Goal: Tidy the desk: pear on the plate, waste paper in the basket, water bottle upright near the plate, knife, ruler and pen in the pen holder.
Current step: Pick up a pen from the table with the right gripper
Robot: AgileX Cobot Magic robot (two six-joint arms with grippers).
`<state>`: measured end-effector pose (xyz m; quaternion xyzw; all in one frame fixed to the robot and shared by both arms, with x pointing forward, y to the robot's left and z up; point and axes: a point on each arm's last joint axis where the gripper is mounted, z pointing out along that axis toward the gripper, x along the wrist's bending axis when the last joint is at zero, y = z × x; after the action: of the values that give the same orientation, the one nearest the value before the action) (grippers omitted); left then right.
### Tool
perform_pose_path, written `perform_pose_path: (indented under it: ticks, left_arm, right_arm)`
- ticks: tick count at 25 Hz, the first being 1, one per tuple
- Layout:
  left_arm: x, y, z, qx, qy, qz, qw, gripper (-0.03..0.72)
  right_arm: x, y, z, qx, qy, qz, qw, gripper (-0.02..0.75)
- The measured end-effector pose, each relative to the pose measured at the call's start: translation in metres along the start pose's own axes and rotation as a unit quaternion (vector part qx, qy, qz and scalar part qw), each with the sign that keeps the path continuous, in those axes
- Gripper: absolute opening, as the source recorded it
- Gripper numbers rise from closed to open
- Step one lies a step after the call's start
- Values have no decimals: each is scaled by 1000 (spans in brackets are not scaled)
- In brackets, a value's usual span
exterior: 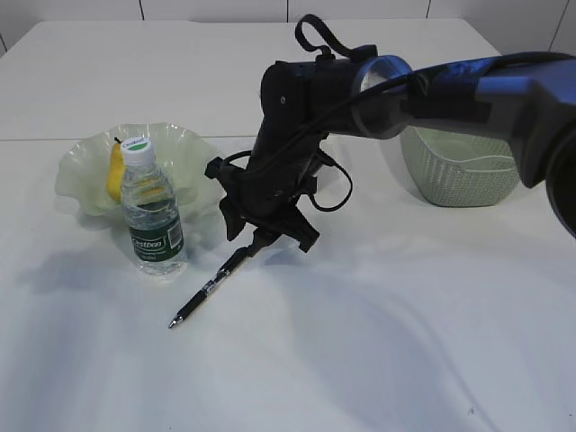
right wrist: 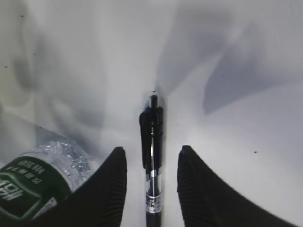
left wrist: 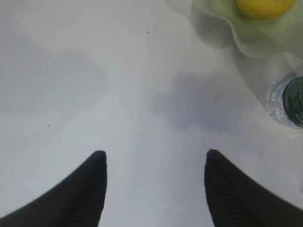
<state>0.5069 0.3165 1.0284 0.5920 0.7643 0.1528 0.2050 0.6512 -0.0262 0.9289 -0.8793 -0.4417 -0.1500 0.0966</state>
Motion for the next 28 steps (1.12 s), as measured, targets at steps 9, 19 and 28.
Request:
perform_pose_path:
  ticks: [9,19,28]
  left_arm:
    - [0,0,0,-1,0,0,1000,456]
    - [0,0,0,-2,0,0,1000,456]
    - [0,0,0,-2,0,0,1000,456]
  right_arm:
    - [2,-9,20,14,-17,-7,1000,271]
    - [1,-11,26,7,-26,-14,1000,271]
    - [0,-10,27,0,-35,-5,999,271]
